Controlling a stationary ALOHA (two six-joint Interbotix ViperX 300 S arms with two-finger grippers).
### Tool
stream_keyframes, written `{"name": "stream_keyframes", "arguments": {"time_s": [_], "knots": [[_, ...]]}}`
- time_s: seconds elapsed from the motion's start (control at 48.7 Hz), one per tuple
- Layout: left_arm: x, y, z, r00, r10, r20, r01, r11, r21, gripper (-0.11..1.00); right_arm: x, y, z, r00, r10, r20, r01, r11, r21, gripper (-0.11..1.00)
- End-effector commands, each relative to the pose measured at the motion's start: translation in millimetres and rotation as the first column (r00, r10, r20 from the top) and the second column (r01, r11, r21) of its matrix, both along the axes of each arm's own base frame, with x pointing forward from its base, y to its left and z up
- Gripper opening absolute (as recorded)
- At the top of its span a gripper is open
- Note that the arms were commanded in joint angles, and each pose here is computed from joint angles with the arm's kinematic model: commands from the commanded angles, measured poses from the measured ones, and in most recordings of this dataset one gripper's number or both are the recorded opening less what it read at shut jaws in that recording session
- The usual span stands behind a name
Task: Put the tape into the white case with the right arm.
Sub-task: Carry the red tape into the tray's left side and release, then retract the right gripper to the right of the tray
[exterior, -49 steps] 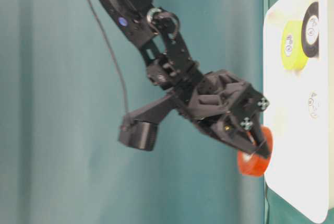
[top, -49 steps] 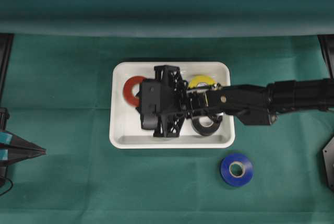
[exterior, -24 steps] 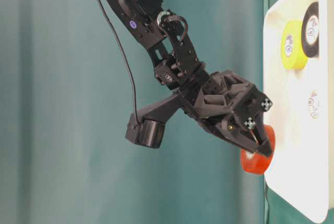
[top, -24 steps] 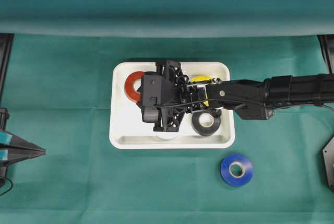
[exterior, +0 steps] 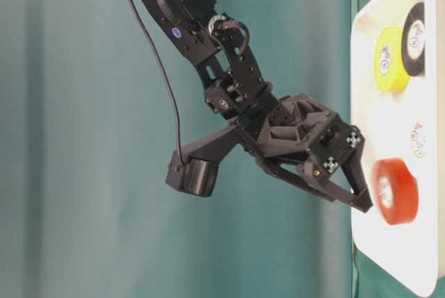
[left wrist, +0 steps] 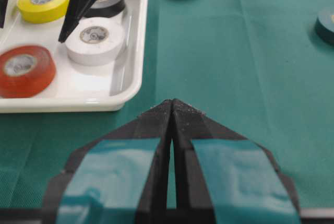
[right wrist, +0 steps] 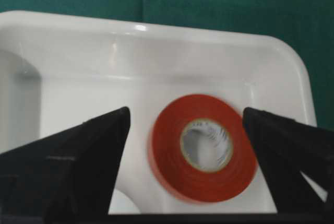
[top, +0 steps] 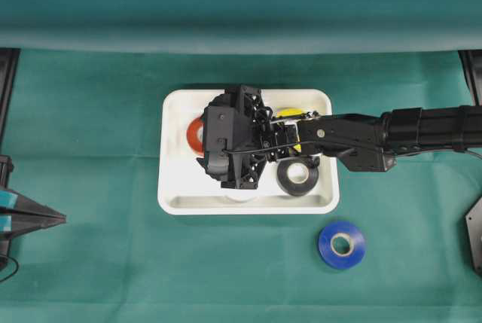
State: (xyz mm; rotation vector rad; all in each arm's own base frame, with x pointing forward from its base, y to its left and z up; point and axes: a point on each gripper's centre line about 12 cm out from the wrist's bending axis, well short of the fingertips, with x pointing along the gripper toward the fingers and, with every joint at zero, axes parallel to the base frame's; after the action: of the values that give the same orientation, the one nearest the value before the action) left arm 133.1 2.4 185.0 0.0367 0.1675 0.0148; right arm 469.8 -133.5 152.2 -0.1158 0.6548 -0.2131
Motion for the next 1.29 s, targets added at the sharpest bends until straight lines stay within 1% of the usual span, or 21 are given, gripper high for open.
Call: {"name": "stream_keyframes", "arguments": {"time_s": [0.0,0.062,0.205,0.513,0.739,0.842,1.067,1.273], "knots": [[1.1,0.4,3.3,1.000,0.003,0.006,-0.003,1.000,0.002,0.00,2.1,0.3,18.6,0.999,0.003,0.041,-0.002,1.000,-0.011,0.64],[1.1,0.4,3.3,1.000,0.003,0.006,-0.003,1.000,0.002,0.00,-2.4,-0.1,19.0,1.000,-0.005,0.031,0.005,1.000,-0.012,0.64],[1.1,0.4,3.3,1.000,0.003,0.006,-0.003,1.000,0.000,0.00,-24.1,3.7,20.6,1.000,-0.020,-0.005,0.020,1.000,-0.013,0.64],[1.1,0.4,3.3,1.000,0.003,0.006,-0.003,1.000,0.002,0.00,-93.8,23.1,24.7,0.999,-0.025,-0.047,0.025,1.000,0.002,0.64],[0.9,0.4,2.9,1.000,0.003,0.006,-0.003,1.000,0.002,0.00,-138.7,36.0,22.7,0.998,-0.028,-0.063,0.029,0.999,0.015,0.64],[0.9,0.4,3.3,1.000,0.003,0.009,-0.003,1.000,0.000,0.00,-159.0,42.4,22.2,0.998,-0.023,-0.060,0.024,1.000,0.018,0.64],[0.9,0.4,3.7,1.000,0.003,0.009,-0.003,1.000,0.000,0.00,-196.8,55.6,25.9,1.000,-0.008,-0.014,0.008,1.000,0.022,0.64],[0.8,0.4,3.1,1.000,0.003,0.008,-0.003,1.000,0.000,0.00,-234.0,68.2,18.9,1.000,0.007,0.012,-0.007,1.000,0.025,0.64]]}}
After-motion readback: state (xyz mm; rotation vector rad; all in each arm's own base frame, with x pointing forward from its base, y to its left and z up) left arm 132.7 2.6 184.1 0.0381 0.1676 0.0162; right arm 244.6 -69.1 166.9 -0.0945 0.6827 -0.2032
